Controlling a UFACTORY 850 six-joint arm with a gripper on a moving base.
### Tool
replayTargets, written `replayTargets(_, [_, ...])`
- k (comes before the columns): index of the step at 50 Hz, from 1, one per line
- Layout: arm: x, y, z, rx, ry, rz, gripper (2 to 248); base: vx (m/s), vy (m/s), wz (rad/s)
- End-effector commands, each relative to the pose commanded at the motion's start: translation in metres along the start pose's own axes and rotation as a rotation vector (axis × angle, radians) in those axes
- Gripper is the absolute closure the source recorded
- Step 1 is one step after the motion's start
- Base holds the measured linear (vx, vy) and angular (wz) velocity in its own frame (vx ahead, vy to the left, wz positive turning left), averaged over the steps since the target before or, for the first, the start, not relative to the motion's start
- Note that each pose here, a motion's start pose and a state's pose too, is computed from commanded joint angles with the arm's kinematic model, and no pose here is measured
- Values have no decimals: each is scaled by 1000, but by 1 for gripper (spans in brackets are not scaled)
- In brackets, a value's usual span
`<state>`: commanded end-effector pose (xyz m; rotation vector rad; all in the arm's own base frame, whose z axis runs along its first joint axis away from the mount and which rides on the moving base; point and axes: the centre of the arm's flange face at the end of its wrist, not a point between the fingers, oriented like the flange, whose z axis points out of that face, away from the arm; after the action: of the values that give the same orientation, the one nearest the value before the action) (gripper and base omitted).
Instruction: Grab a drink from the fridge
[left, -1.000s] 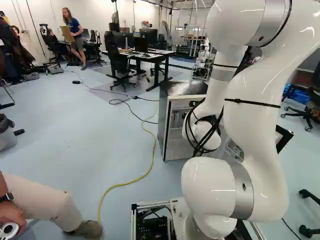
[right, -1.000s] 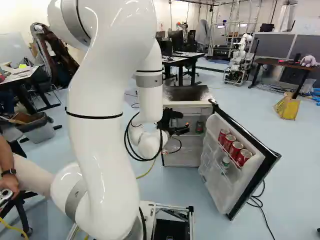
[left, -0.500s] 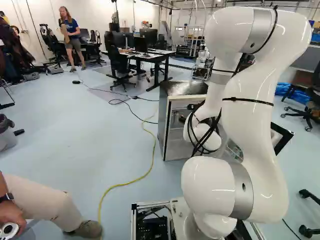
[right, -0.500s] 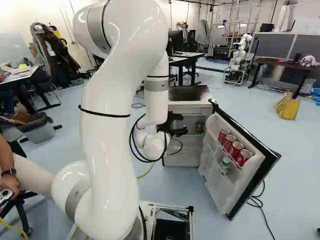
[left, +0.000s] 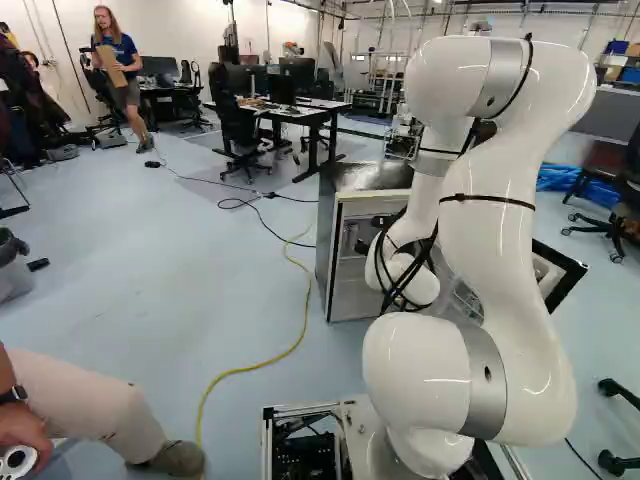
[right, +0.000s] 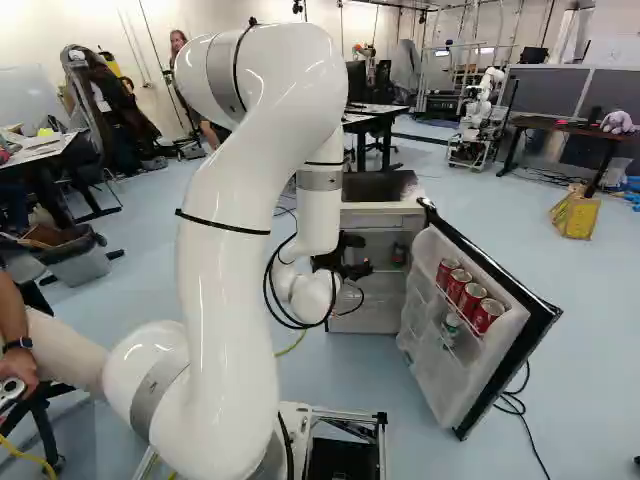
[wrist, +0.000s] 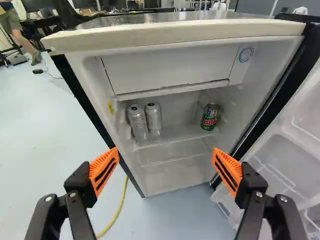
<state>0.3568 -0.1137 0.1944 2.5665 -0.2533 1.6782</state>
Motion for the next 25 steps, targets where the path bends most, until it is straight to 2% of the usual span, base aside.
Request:
replayTargets(15, [-3,0,2,-1,-6,1,3,0,0,0])
replayTargets(25, [-3,2,2,-23,-6,6,3,0,0,0])
